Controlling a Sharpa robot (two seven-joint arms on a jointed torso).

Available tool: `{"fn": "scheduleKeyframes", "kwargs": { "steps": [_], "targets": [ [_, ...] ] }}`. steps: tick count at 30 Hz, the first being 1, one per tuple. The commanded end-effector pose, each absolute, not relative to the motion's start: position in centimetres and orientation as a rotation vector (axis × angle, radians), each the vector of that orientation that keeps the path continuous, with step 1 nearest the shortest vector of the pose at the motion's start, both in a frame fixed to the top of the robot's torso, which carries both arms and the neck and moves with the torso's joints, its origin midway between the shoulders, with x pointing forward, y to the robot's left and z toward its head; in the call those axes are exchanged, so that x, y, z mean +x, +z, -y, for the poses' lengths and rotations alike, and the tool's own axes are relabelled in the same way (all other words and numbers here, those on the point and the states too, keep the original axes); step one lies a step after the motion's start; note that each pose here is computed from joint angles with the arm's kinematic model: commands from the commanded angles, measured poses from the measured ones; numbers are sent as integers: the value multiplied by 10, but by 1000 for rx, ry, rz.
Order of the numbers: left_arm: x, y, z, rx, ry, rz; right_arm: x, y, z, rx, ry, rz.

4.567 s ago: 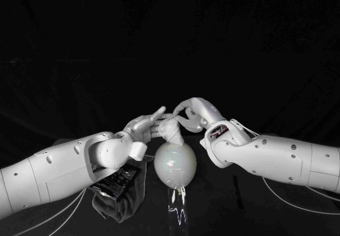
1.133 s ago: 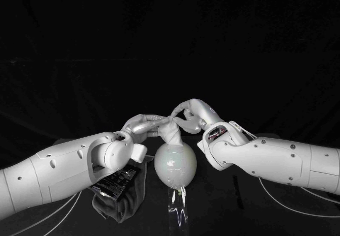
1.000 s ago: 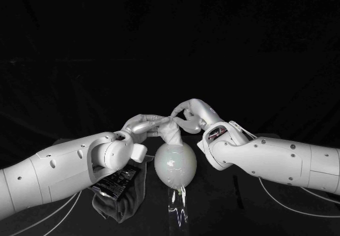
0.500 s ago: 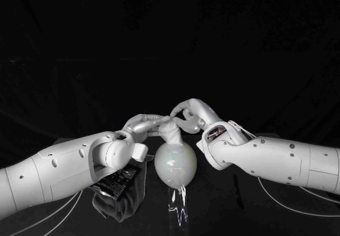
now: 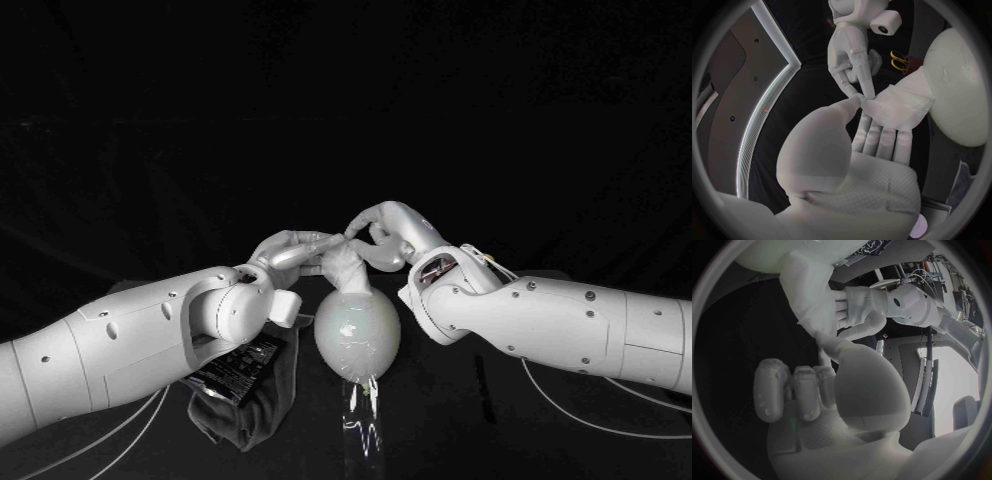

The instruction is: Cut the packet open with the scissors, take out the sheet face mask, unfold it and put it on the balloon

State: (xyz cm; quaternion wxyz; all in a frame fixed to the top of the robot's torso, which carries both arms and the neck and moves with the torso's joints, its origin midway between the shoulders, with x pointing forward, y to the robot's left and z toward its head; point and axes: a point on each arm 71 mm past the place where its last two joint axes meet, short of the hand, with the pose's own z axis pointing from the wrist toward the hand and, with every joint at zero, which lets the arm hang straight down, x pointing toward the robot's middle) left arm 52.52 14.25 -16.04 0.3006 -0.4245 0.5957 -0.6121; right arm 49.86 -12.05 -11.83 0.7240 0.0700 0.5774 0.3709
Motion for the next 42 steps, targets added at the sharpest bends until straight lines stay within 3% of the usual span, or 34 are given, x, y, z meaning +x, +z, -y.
{"fn": "scheduleKeyframes", "kwargs": {
  "steps": [1, 42],
  "targets": [
    [525, -157, -141, -1119, -1649, -1553, 499, -119, 119, 135, 811, -1286],
    [528, -160, -148, -1222, -1605, -1512, 496, -117, 125, 129, 816, -1251]
  ]
}}
